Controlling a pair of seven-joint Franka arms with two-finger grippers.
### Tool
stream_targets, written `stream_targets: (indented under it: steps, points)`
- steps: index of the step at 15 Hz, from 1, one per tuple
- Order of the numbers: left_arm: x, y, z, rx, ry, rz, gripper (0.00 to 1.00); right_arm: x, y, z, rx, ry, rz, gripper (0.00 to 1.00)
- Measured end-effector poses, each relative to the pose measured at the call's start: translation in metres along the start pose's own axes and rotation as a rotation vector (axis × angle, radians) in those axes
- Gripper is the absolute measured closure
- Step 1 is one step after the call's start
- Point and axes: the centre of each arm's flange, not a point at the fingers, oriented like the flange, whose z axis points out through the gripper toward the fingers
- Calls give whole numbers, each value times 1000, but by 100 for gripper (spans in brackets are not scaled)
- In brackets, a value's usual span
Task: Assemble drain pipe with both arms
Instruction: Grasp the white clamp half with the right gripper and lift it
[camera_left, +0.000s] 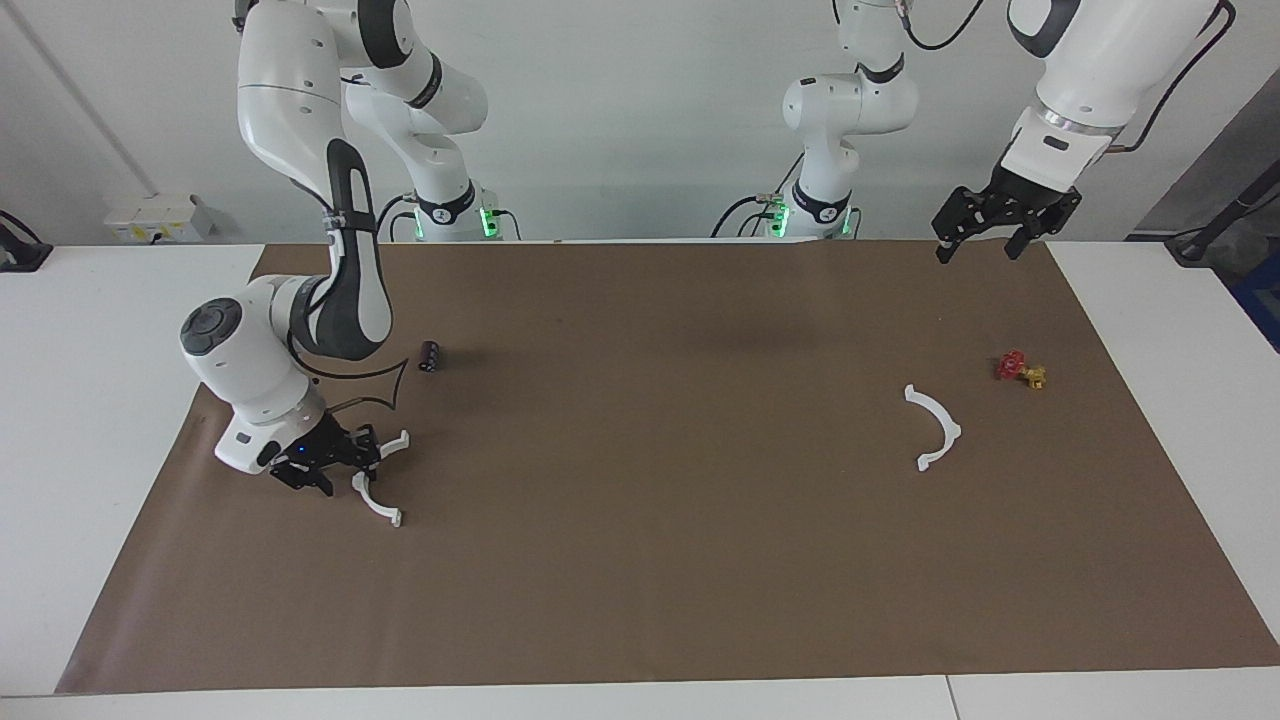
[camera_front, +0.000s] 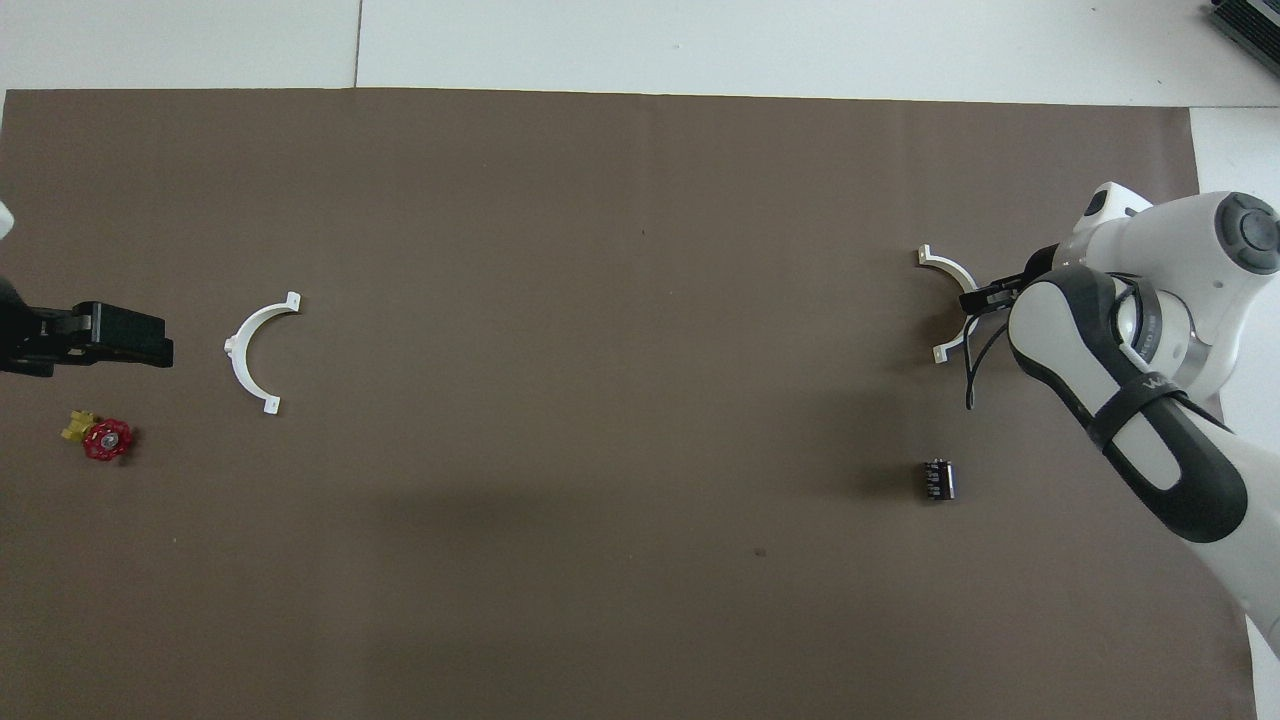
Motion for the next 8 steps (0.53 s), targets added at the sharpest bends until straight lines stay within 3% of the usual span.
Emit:
stream_targets:
  steps: [4, 5, 8]
  points:
    - [0, 0, 0, 0, 0, 0, 0, 1, -3, 3, 1, 0, -5, 75]
    - [0, 0, 0, 0, 0, 0, 0, 2, -3, 2, 1, 1, -5, 79]
    - [0, 0, 0, 0, 0, 0, 0, 13, -9, -9, -1, 16, -17, 79]
